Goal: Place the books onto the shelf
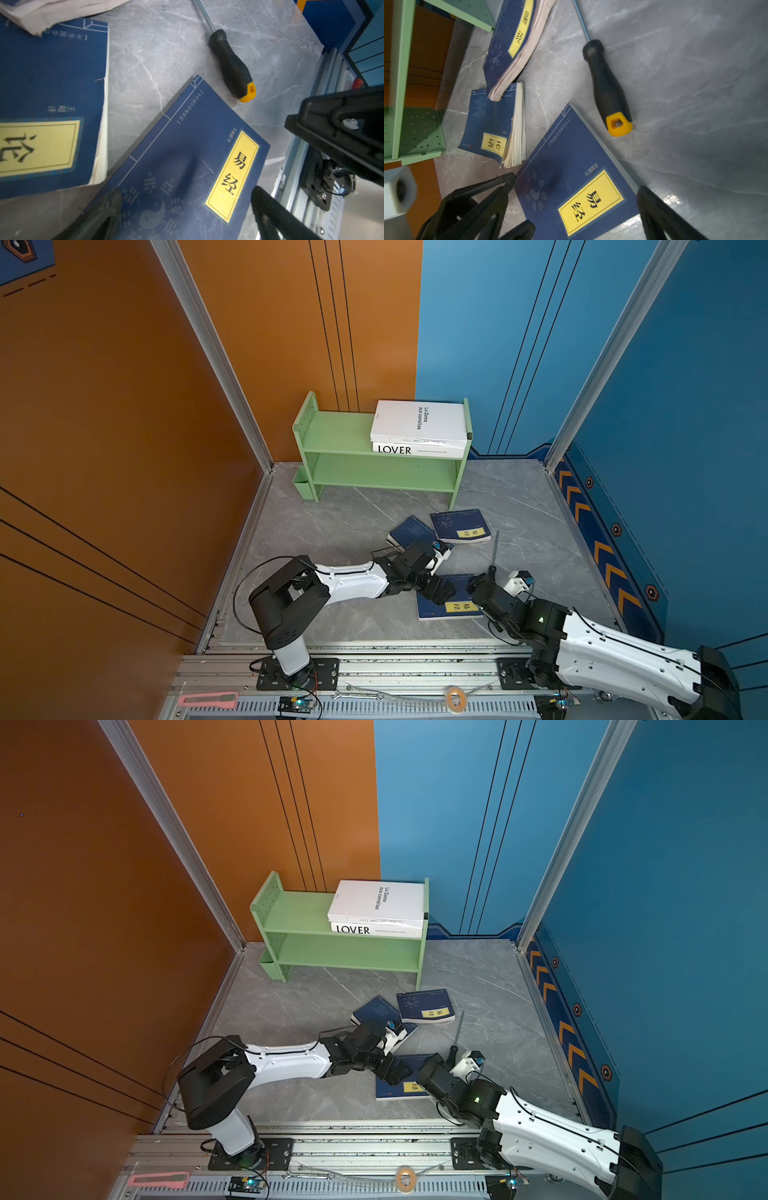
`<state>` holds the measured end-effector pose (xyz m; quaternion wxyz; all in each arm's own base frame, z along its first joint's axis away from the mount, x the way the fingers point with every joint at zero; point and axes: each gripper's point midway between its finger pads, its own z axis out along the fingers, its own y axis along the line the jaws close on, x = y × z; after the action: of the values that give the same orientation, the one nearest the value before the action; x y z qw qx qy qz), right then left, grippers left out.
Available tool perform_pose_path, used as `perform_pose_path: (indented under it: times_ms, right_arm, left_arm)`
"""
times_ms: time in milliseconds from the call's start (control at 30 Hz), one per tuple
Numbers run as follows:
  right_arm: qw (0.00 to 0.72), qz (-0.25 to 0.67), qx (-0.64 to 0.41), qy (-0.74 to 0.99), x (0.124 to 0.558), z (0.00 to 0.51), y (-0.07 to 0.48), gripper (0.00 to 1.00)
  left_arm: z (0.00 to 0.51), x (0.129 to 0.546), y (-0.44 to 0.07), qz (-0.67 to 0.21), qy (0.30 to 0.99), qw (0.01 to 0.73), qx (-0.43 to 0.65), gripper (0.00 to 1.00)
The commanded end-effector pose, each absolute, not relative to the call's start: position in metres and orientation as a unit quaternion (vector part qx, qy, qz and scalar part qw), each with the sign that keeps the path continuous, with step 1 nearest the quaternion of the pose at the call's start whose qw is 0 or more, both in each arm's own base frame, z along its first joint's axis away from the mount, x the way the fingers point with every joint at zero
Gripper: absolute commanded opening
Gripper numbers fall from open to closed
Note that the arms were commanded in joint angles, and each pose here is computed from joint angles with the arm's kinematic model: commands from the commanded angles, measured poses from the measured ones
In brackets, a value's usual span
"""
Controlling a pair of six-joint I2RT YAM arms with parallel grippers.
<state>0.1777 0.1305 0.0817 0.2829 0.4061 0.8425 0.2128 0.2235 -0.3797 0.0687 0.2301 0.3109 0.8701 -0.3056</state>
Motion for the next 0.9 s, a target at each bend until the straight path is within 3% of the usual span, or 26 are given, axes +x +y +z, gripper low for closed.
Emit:
perform_pose_path:
  times_ms: [0, 533, 867]
  right_arm:
    - [0.277, 0.239, 0.445, 0.818, 0.180, 0.078, 0.135, 0.99]
    - [0.243, 0.236, 0.450, 0.826, 0.196, 0.042, 0.164, 0.99]
    - [0.243, 0.245, 0.409, 0.845, 0.243, 0.045, 0.192, 0.99]
  left_arm:
    - [0.066, 0.238, -0.372, -0.271, 0.878, 0.259, 0.298, 0.98]
    - [0.026, 0.244, -0.329, -0.221, 0.914, 0.231, 0.249, 0.98]
    - [0.016, 0.241, -0.295, -0.219, 0.935, 0.204, 0.192, 1.00]
